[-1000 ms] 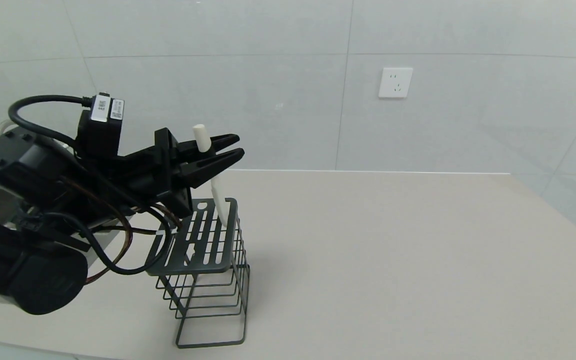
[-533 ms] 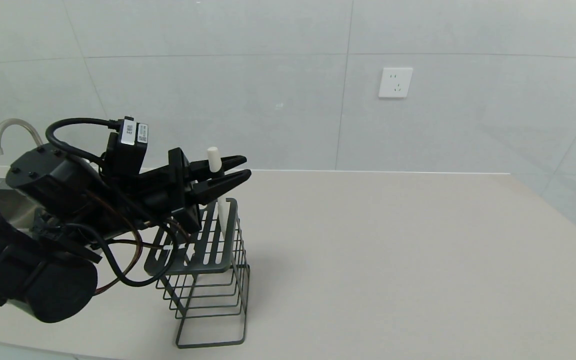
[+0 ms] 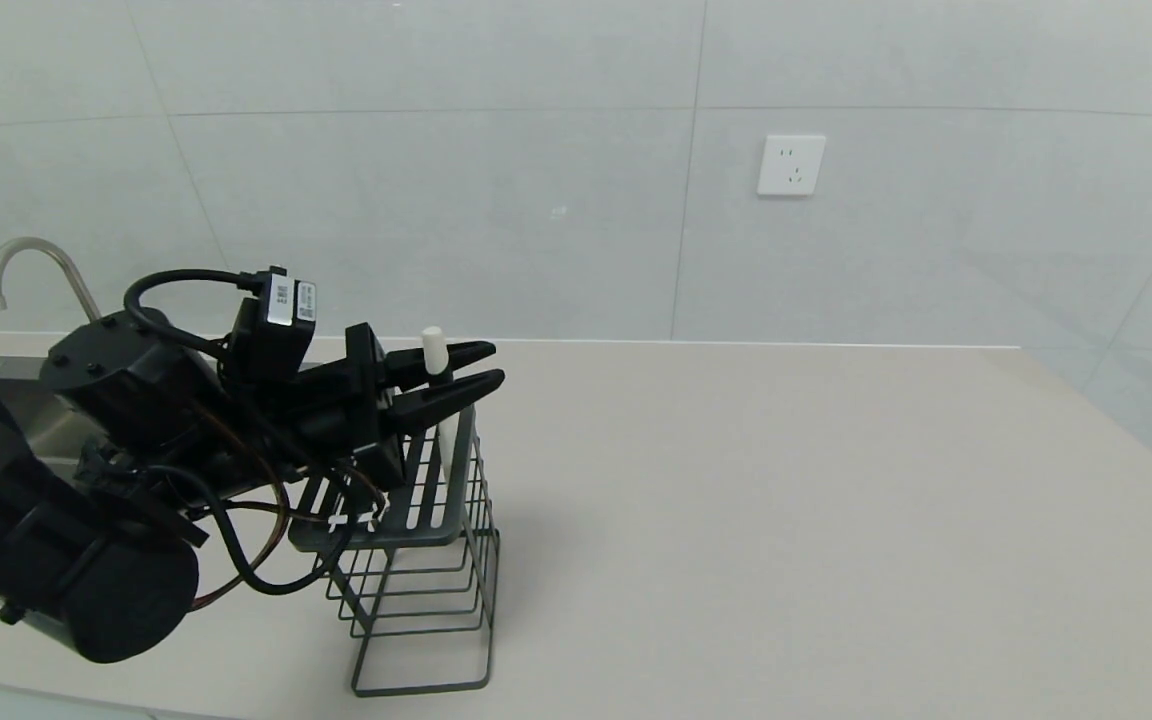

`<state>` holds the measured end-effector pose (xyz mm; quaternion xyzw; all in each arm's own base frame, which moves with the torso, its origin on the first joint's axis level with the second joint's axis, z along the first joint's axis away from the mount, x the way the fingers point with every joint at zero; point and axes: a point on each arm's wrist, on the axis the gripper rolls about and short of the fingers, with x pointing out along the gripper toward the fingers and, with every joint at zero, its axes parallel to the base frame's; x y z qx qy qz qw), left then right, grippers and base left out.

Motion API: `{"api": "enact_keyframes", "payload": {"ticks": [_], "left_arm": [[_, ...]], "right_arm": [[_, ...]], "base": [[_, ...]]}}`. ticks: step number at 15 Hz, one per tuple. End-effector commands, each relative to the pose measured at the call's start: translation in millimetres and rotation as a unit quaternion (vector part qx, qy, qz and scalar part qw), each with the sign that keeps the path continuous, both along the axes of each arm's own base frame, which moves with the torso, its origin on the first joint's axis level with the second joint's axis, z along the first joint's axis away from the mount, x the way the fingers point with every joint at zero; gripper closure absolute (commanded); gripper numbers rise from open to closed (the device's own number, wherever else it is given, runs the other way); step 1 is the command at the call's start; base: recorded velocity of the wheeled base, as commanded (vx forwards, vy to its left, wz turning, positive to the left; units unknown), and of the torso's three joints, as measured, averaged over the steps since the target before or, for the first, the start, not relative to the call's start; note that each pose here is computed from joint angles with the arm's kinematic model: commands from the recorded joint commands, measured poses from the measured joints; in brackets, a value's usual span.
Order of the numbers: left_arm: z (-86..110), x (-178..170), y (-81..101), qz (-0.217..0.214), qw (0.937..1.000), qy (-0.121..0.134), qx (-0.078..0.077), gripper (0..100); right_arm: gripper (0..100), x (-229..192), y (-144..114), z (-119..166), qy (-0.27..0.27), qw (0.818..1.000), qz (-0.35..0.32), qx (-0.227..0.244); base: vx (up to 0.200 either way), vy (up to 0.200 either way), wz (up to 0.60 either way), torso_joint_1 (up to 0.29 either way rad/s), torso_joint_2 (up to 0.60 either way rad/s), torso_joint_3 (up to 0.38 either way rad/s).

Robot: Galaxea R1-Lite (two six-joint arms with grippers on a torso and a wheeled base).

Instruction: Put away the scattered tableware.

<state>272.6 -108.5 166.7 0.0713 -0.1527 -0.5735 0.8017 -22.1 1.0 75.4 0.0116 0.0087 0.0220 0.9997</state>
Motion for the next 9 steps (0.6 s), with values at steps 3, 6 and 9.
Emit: {"api": "enact_keyframes", "payload": {"ticks": [3,6,9], "left_arm": [[-9.0,-3.4,1.5,0.001,0.9998,0.017,0.007,0],[-10.2,-6.3,3.4,0.004,0.9998,0.019,0.009,0],[9.4,-18.6,7.0,0.006,0.9995,-0.030,0.003,0]], "right_arm": [[0,0.1,0.0,0.0,0.001,1.000,0.000,-0.001],[0,0.1,0.0,0.0,0.001,1.000,0.000,0.000],[0,0.1,0.0,0.0,0.001,1.000,0.000,0.000]], "base": [[0.000,0.000,0.00,0.000,0.00,0.000],[0.000,0.000,0.00,0.000,0.00,0.000],[0.000,0.000,0.00,0.000,0.00,0.000]]}}
